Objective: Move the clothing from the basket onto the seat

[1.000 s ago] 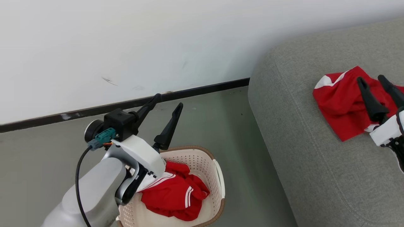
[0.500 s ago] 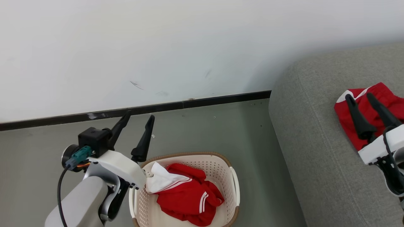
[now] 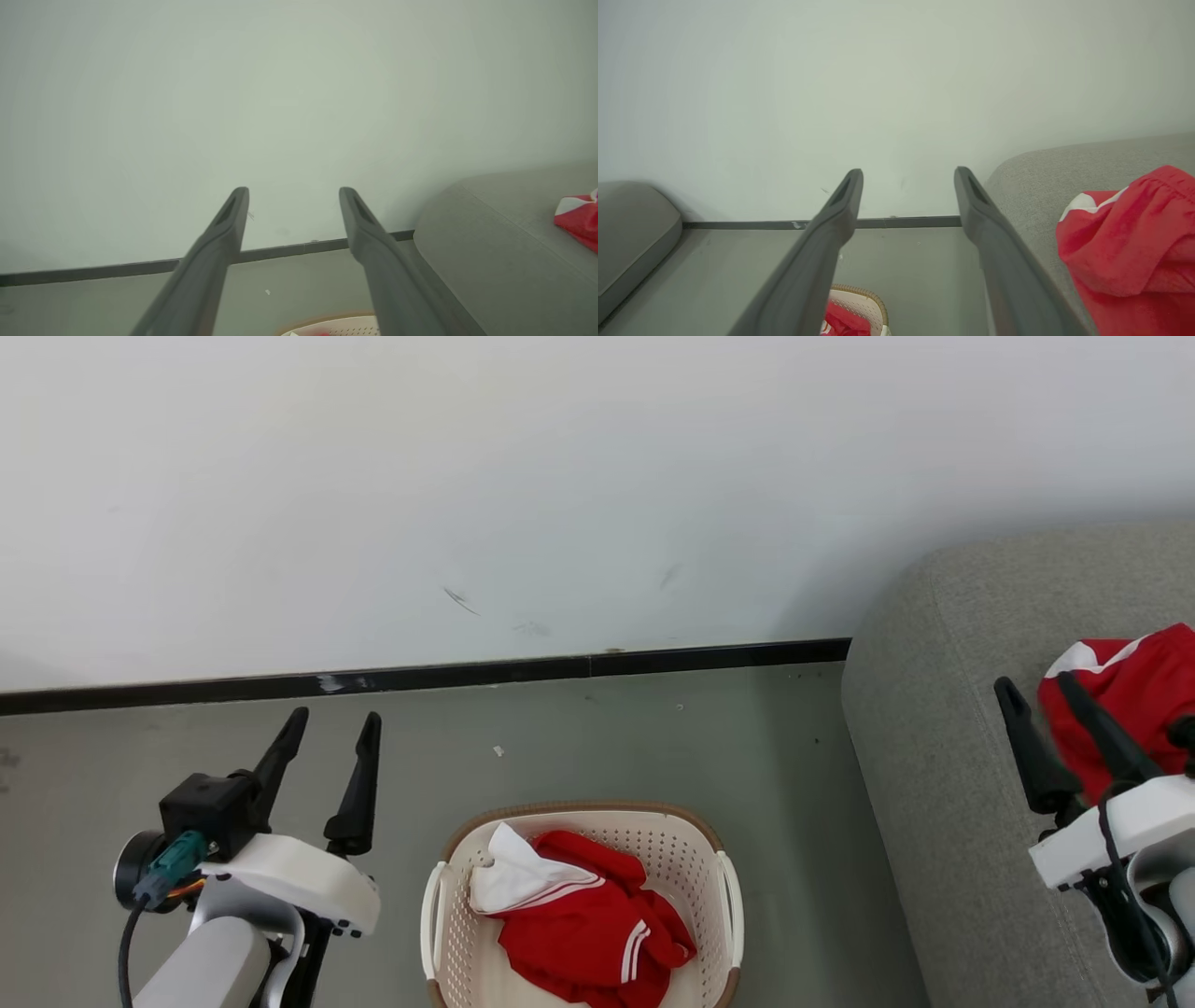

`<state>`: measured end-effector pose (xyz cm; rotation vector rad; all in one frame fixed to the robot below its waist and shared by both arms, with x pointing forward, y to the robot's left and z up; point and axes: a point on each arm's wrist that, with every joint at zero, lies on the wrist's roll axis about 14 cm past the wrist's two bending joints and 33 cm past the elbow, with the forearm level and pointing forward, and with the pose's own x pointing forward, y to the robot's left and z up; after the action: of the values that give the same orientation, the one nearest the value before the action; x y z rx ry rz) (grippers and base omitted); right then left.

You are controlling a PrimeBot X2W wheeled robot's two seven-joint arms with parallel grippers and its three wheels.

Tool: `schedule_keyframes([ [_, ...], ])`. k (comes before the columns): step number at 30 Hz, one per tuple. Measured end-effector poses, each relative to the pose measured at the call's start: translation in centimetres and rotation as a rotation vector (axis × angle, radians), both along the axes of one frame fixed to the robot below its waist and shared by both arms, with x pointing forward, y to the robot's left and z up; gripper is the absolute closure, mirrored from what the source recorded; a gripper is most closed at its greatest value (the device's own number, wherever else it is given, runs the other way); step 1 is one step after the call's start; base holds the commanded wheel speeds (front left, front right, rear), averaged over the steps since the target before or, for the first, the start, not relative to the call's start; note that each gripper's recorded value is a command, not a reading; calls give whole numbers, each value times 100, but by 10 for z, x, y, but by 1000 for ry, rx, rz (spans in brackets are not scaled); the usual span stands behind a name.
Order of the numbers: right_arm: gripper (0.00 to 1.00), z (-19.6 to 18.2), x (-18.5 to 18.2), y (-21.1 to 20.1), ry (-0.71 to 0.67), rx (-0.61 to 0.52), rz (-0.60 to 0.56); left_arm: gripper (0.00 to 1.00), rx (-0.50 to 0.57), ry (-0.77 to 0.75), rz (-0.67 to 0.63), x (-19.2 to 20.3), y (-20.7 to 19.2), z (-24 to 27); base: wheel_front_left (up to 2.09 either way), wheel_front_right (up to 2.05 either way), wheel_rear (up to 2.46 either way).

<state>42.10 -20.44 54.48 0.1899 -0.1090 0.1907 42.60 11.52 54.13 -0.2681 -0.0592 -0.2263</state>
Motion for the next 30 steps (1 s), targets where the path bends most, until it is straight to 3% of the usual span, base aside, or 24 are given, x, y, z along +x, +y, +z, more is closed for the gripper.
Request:
schedule_keyframes([
  [14,0,-2,-18,20,-30,13,-3,0,-15,12,177,-26,49,-8,0,0,0],
  [30,0,-9,-27,30,-29,-12,-9,0,21,0,224,-31,60,-12,0,0,0],
])
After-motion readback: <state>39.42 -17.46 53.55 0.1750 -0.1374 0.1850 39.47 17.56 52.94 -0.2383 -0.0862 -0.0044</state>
